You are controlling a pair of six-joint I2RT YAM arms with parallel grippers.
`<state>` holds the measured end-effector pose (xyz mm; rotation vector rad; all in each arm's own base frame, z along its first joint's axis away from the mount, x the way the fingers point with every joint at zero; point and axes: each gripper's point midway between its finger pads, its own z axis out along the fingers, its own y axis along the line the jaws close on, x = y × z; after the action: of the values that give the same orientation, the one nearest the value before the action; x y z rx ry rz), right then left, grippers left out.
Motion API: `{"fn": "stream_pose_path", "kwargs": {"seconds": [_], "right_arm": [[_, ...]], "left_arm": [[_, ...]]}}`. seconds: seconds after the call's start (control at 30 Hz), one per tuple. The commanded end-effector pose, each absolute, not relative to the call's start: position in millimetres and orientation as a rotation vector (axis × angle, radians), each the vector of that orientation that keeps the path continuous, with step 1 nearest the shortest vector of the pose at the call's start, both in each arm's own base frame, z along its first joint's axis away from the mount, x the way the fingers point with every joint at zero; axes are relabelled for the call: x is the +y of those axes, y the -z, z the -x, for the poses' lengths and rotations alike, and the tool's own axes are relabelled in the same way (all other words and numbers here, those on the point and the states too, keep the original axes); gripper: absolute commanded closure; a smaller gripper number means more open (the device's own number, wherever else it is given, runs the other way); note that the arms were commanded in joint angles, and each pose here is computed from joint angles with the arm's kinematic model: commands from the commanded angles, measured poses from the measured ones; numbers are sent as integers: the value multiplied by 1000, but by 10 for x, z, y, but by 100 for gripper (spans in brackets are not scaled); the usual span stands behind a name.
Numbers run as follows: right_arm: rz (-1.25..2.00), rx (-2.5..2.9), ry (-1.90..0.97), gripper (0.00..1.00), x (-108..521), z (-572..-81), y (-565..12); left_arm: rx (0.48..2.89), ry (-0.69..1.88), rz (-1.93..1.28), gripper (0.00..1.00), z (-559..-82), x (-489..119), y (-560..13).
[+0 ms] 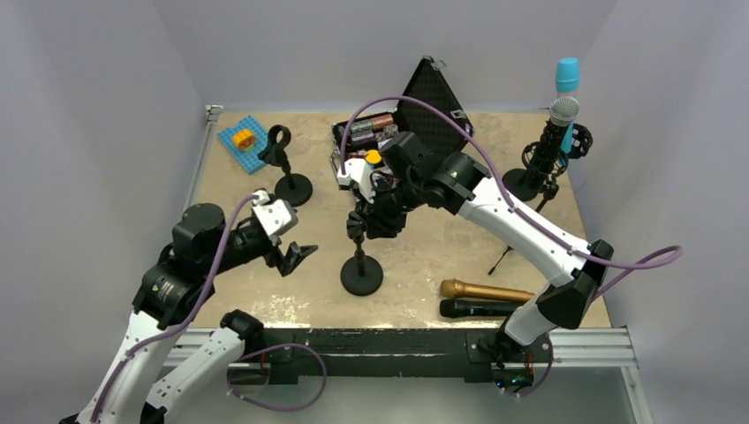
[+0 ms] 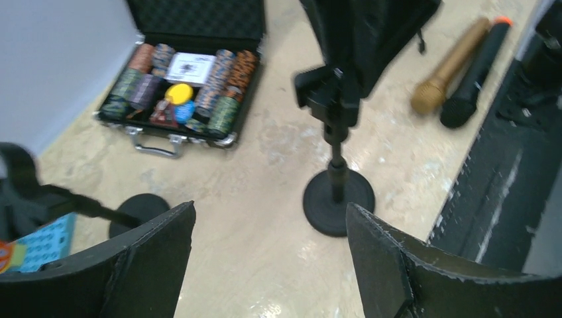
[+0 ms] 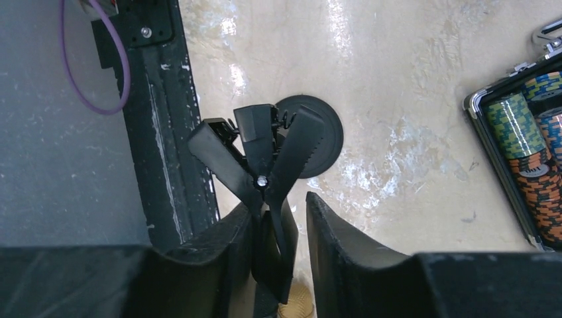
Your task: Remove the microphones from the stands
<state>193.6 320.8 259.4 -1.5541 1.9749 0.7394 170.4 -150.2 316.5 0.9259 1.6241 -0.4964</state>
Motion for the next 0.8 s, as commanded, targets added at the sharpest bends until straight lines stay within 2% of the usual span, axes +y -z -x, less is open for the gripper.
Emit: {"fn": "stream_pose_path", "kwargs": {"seconds": [0.0, 0.1, 0.23, 0.43, 0.57, 0.77], "right_arm": [[1473, 1913, -726, 70, 3195, -1959, -2839], [1473, 1901, -722, 79, 3087, -1921, -2845], [1435, 1931, -756, 100, 2846, -1888, -2768], [1356, 1945, -810, 100, 2571, -1861, -2764], [1287, 1986, -771, 100, 2478, -1900, -2718], [1277, 1908, -823, 100, 2522, -1851, -2753]], "left_arm": [[1562, 667, -1163, 14, -1477, -1764, -2814], [1481, 841, -1305, 17, -1331, -1983, -2600], [1459, 1037, -1330, 23, -1407, -2265, -2422], [1380, 1129, -1315, 27, -1686, -2674, -2289], [1377, 1029, -1238, 33, -1964, -2902, -2141], [1375, 1158, -1251, 33, -1896, -3186, -1983]]}}
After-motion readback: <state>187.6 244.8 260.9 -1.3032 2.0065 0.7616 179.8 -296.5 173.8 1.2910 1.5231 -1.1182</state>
